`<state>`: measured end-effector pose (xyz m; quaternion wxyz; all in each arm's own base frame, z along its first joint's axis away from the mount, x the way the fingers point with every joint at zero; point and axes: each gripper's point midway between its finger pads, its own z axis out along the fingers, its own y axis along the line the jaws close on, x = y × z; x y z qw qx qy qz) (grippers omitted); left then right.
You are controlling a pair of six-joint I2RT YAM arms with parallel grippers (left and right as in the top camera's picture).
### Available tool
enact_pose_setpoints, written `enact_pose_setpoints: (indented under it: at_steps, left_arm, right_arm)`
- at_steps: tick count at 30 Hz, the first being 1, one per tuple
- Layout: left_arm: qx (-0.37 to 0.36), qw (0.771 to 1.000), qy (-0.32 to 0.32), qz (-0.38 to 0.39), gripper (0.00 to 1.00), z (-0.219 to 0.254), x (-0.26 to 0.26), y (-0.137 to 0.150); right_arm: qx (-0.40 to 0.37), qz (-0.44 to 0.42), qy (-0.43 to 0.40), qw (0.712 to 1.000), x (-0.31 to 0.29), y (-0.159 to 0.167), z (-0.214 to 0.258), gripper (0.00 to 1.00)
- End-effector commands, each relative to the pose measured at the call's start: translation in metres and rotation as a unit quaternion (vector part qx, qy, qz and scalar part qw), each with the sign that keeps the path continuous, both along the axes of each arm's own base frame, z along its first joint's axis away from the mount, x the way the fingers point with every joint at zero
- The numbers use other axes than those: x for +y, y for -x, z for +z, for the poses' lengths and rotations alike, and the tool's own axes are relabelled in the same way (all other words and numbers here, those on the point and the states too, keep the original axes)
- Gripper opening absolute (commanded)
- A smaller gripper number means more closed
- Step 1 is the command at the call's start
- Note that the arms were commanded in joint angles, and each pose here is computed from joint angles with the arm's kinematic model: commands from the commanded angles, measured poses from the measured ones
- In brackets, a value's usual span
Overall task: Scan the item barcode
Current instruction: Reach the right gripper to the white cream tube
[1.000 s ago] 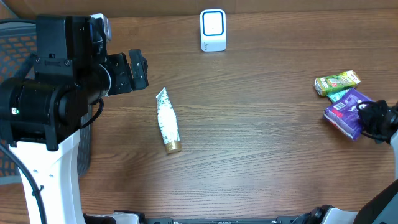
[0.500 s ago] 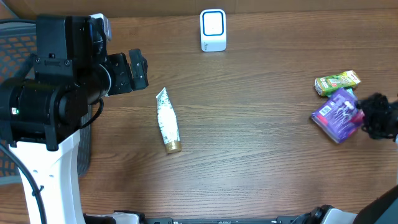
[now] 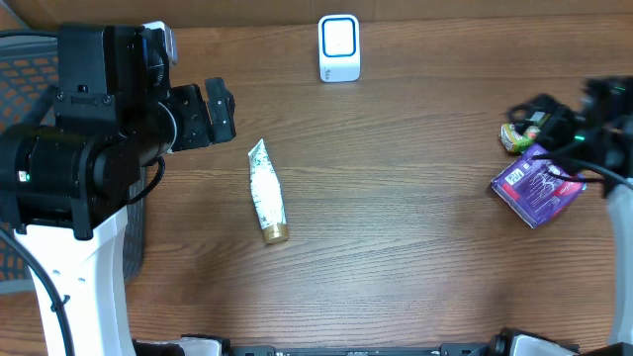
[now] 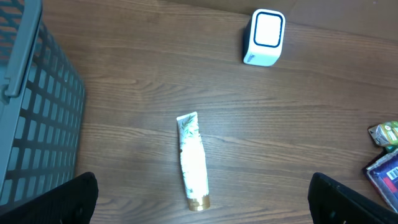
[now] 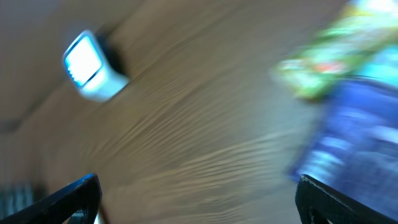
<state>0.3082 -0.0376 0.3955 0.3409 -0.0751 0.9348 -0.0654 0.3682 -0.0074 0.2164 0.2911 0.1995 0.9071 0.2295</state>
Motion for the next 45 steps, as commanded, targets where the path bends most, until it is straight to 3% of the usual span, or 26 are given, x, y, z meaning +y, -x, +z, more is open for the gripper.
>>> enact_pose_setpoints:
  at_steps: [1, 8, 18, 25, 32, 45]
  left_arm:
    - [-0.002, 1.0, -0.007, -0.002, 1.0, 0.0, 0.002, -0.003]
    - [-0.001, 1.0, -0.007, -0.002, 1.0, 0.0, 0.002, -0.002]
    - [-0.001, 1.0, -0.007, -0.002, 1.0, 0.0, 0.002, -0.002]
    - [-0.002, 1.0, -0.007, -0.002, 1.0, 0.0, 0.002, -0.003]
    - [-0.001, 1.0, -0.007, -0.002, 1.0, 0.0, 0.002, -0.002]
    - [-0.001, 1.0, -0.007, -0.002, 0.99, 0.0, 0.002, -0.002]
  right_arm:
    - [-0.017, 0.116, -0.016, 0.993, 0.071, -0.009, 0.0, 1.0]
    - [-0.043, 0.3, -0.017, 0.953, 0.228, -0.014, -0.038, 1.0]
    - [-0.104, 0.361, 0.083, 0.923, 0.352, -0.005, -0.087, 1.0]
    - [-0.083, 0.416, 0.108, 0.899, 0.399, -0.006, -0.102, 1.0]
    - [-0.053, 0.451, 0.12, 0.883, 0.429, 0.02, -0.128, 1.0]
    - [0.004, 0.46, 0.115, 0.88, 0.436, 0.041, -0.169, 0.9]
